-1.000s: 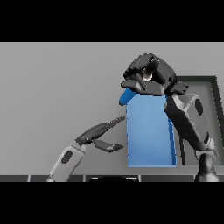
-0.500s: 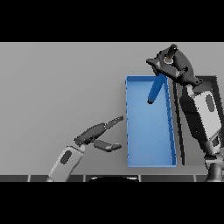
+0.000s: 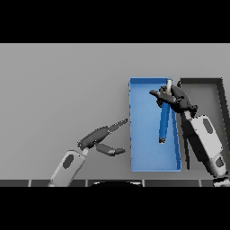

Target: Pick up the blue pipe and place it into the blue bin.

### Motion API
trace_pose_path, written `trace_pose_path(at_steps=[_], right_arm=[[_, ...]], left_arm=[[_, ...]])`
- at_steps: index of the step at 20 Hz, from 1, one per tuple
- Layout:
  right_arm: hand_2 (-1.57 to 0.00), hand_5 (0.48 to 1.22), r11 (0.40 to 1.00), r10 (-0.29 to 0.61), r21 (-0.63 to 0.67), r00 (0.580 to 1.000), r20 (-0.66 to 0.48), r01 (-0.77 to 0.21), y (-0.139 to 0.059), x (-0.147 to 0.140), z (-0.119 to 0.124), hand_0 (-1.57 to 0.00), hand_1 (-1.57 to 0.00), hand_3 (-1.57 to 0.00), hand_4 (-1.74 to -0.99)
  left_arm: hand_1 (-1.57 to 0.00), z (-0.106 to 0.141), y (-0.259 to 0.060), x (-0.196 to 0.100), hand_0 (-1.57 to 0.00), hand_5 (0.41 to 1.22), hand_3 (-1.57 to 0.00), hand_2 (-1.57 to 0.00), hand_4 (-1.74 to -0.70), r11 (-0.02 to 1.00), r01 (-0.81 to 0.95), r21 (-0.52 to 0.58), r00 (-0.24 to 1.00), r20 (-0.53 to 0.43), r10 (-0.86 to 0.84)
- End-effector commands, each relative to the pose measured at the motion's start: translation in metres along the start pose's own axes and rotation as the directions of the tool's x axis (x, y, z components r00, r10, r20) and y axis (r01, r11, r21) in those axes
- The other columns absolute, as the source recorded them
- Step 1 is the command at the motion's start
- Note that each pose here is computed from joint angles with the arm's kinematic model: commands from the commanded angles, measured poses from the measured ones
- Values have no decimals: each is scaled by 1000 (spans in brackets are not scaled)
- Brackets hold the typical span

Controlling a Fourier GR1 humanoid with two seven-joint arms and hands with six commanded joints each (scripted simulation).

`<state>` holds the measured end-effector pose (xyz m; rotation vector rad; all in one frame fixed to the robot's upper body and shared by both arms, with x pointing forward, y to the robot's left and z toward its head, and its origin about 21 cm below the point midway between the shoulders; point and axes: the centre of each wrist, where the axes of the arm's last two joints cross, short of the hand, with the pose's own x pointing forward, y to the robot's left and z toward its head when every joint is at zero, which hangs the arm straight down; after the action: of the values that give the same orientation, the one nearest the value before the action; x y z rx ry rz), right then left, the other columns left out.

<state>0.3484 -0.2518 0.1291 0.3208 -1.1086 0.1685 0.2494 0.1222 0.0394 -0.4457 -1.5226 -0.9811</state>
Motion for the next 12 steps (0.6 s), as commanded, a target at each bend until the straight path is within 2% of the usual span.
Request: trace_pose_path(at_steps=[1,2,3,4,5,7,8,9,12], right_arm=[[-1571,1121,1000,6,1,1000,-25,-6,-1,-5,-2,-1571,-1571,-1571,-1622],[-1571,1114,1000,18,-8,996,-84,-19,-5,-20,-3,-1571,-1571,-1571,-1591],[-1571,1110,1000,21,-20,991,-133,-23,-7,-24,-6,-1571,-1571,-1330,-1599],[-1393,1133,999,13,-45,984,-175,-21,-6,-30,-8,-1563,-1459,-1122,-1547],[-1114,1150,999,0,-51,976,-219,-12,-6,-36,-12,-1306,-1167,-897,-1503],[-712,1176,999,1,-49,951,-311,-17,-6,-44,-19,-836,-746,-574,-1392],[-570,1157,999,0,-48,943,-332,-17,-4,-44,-21,-668,-597,-459,-1338],[-456,1141,998,55,-7,934,-353,-62,-3,-46,-20,-534,-477,-367,-1285],[-233,975,981,183,15,906,-381,-192,-1,-49,-19,-273,-244,-187,-1179]], left_arm=[[1,0,1,0,1,462,1,1,-882,1000,4,5,1000,0,-4],[1,4,-1,1,1,460,1,1,-884,1000,-2,4,1000,4,2],[1,0,1,3,1,457,1,1,-885,1000,3,5,1000,-10,-3],[1,2,1,2,1,455,1,1,-886,1000,0,4,1000,-17,0],[1,3,0,2,1,453,1,1,-886,1000,-2,6,1000,-14,2],[1,1,3,3,1,453,1,1,-885,1000,4,10,1000,-17,-4],[1,0,1,1,1,454,1,1,-886,1000,3,6,1000,-28,-3],[1,1,2,2,1,453,1,1,-888,1000,4,7,1000,-21,-4],[1,3,0,1,1,454,1,1,-893,1000,-3,5,1000,-20,3]])
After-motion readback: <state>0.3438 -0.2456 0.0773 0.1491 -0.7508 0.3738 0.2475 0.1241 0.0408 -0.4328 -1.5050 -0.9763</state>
